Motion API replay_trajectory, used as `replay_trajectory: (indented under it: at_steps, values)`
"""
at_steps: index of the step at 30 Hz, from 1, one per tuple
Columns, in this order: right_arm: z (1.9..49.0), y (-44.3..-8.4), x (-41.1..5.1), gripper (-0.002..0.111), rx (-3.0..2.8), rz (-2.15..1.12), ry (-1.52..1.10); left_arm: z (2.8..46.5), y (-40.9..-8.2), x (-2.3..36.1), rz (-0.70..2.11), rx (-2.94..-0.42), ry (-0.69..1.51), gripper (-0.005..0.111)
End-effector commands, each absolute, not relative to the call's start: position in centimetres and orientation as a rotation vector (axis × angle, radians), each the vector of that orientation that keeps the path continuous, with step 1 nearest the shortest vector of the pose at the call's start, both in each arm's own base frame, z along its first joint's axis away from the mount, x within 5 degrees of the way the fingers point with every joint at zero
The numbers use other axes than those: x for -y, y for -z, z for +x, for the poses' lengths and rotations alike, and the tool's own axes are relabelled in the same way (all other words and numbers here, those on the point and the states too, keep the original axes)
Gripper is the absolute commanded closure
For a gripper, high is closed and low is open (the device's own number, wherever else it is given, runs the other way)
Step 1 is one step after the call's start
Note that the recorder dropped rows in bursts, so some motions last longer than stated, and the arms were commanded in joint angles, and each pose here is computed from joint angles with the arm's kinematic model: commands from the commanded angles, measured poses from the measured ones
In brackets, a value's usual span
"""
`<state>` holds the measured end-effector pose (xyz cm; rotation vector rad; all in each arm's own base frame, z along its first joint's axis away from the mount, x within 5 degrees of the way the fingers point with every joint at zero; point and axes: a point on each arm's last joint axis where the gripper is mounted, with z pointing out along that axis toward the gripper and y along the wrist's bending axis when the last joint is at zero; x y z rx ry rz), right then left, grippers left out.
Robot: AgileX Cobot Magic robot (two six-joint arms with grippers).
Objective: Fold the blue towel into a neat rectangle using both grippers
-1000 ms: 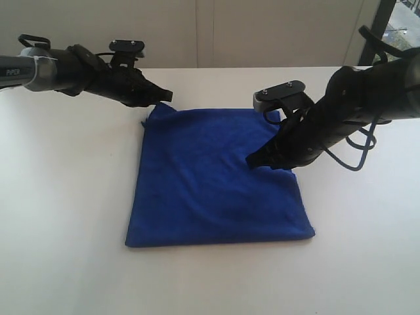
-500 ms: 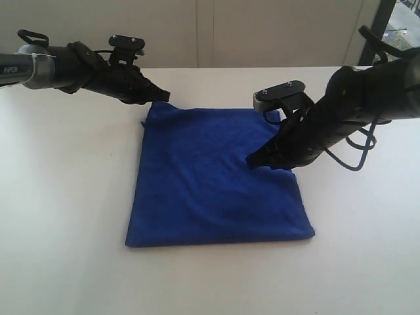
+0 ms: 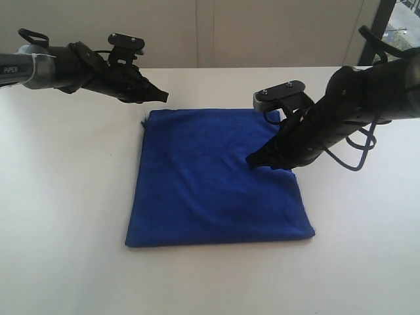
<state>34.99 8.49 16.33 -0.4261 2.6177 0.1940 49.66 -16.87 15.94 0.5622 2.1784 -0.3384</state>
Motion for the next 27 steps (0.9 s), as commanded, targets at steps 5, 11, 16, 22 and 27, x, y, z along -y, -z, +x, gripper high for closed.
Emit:
replay_trajectory:
  at_steps: [5, 11, 16, 22, 27]
  values:
    - [35.1, -16.5, -8.4, 0.108, -2.607, -0.429, -0.188, 49.4, -16.4, 17.0, 0.566, -2.188, 0.369, 0.107]
    - [35.2, -16.5, -8.4, 0.108, -2.605, -0.429, -0.187, 48.5, -17.2, 17.6, 0.601, -2.234, 0.491, 0.107]
    - [35.2, -16.2, -8.4, 0.108, -2.611, -0.429, -0.187, 48.3, -15.7, 17.9, 0.600, -2.280, 0.538, 0.107]
    - [35.2, -15.3, -8.4, 0.108, -2.639, -0.432, -0.188, 49.0, -14.1, 17.7, 0.540, -2.275, 0.489, 0.107]
    - [35.3, -14.8, -8.4, 0.108, -2.659, -0.435, -0.189, 49.5, -13.1, 17.4, 0.500, -2.265, 0.442, 0.107]
